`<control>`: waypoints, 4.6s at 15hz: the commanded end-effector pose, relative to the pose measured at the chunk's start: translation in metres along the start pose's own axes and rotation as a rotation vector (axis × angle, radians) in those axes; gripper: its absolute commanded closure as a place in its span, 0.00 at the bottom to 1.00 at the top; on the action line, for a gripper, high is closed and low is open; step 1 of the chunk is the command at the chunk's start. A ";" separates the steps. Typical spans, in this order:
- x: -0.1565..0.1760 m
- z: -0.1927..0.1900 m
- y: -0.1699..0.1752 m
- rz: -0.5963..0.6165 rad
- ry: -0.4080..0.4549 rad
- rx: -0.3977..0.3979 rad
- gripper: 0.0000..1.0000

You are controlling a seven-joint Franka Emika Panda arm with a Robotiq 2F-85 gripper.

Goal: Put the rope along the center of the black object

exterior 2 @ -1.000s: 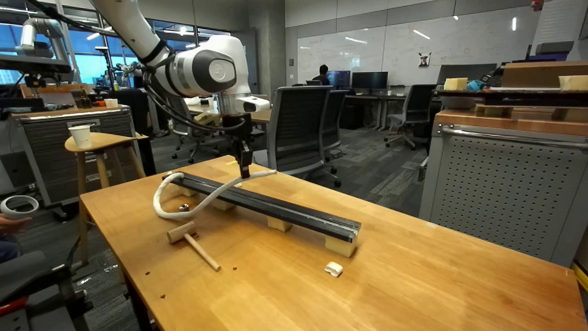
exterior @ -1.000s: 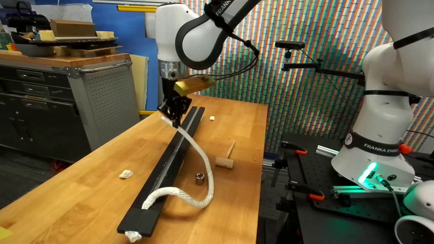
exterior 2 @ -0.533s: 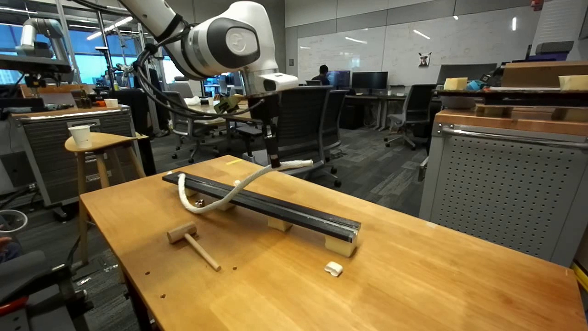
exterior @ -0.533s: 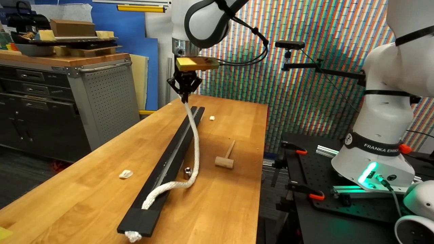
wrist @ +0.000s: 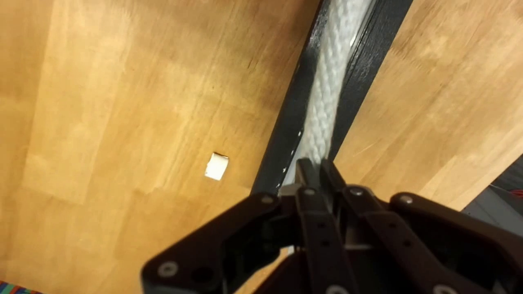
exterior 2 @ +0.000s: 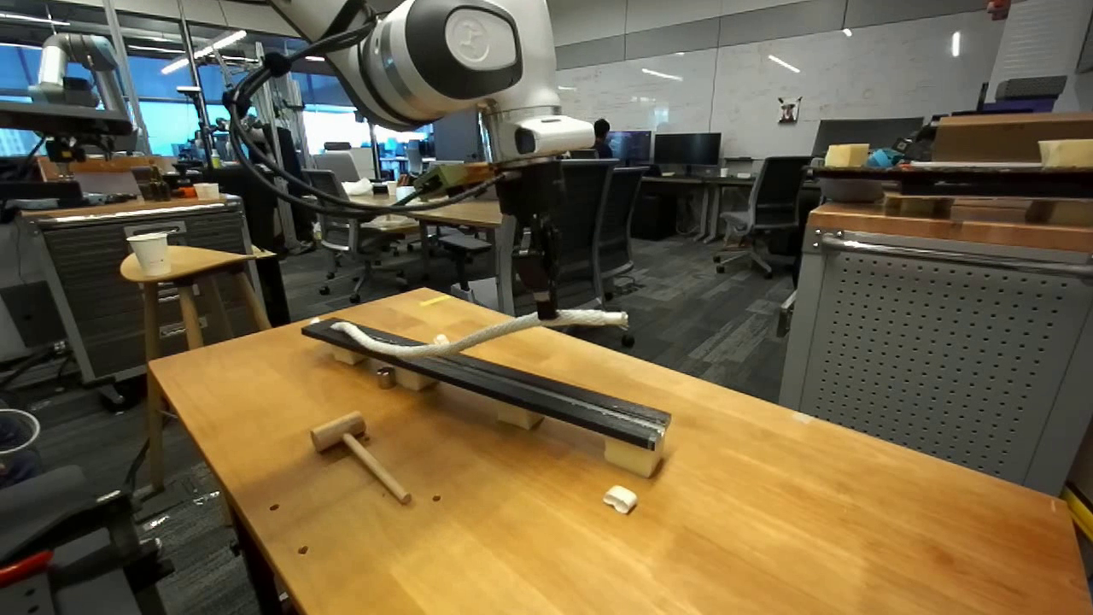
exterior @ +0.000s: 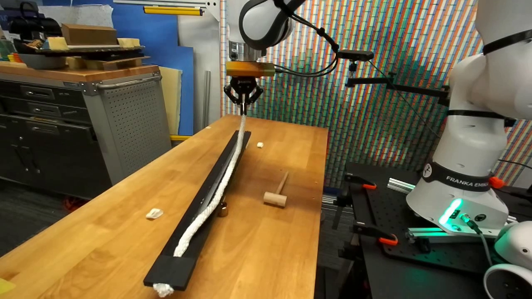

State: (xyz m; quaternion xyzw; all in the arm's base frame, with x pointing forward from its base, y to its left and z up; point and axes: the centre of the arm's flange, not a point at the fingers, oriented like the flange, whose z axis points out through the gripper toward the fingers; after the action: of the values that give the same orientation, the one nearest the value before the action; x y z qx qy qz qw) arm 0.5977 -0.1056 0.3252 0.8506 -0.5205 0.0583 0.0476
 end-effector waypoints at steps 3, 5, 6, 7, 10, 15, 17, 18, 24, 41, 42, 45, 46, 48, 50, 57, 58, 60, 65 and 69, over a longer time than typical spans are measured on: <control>0.000 0.004 0.006 0.093 -0.003 -0.032 0.98; -0.004 0.013 -0.001 0.094 0.001 -0.041 0.98; -0.006 0.018 -0.004 0.093 0.003 -0.047 0.98; -0.007 0.023 -0.008 0.092 0.006 -0.054 0.98; -0.006 0.035 -0.019 0.113 0.019 -0.076 0.98; 0.022 0.043 -0.023 0.213 0.052 -0.092 0.98; 0.034 0.047 -0.019 0.250 0.059 -0.098 0.98; 0.039 0.050 -0.017 0.260 0.059 -0.099 0.98; 0.026 0.065 -0.012 0.225 0.023 -0.073 0.98; 0.022 0.121 -0.026 0.209 0.032 -0.132 0.98; 0.025 0.121 -0.028 0.211 0.037 -0.130 0.98; 0.029 0.119 -0.035 0.212 0.041 -0.119 0.98; 0.030 0.118 -0.038 0.210 0.044 -0.116 0.98; 0.031 0.118 -0.043 0.207 0.051 -0.113 0.98; 0.032 0.120 -0.046 0.208 0.057 -0.113 0.98; 0.042 0.130 -0.042 0.237 0.090 -0.139 0.98; 0.044 0.130 -0.041 0.245 0.093 -0.140 0.98; 0.044 0.129 -0.038 0.258 0.097 -0.140 0.98; 0.040 0.130 -0.026 0.290 0.091 -0.144 0.98; 0.039 0.132 -0.027 0.291 0.090 -0.146 0.98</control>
State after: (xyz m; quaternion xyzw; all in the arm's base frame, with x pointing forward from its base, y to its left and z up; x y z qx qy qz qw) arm 0.6488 -0.1390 0.2055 0.7639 -0.6332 0.0576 0.1103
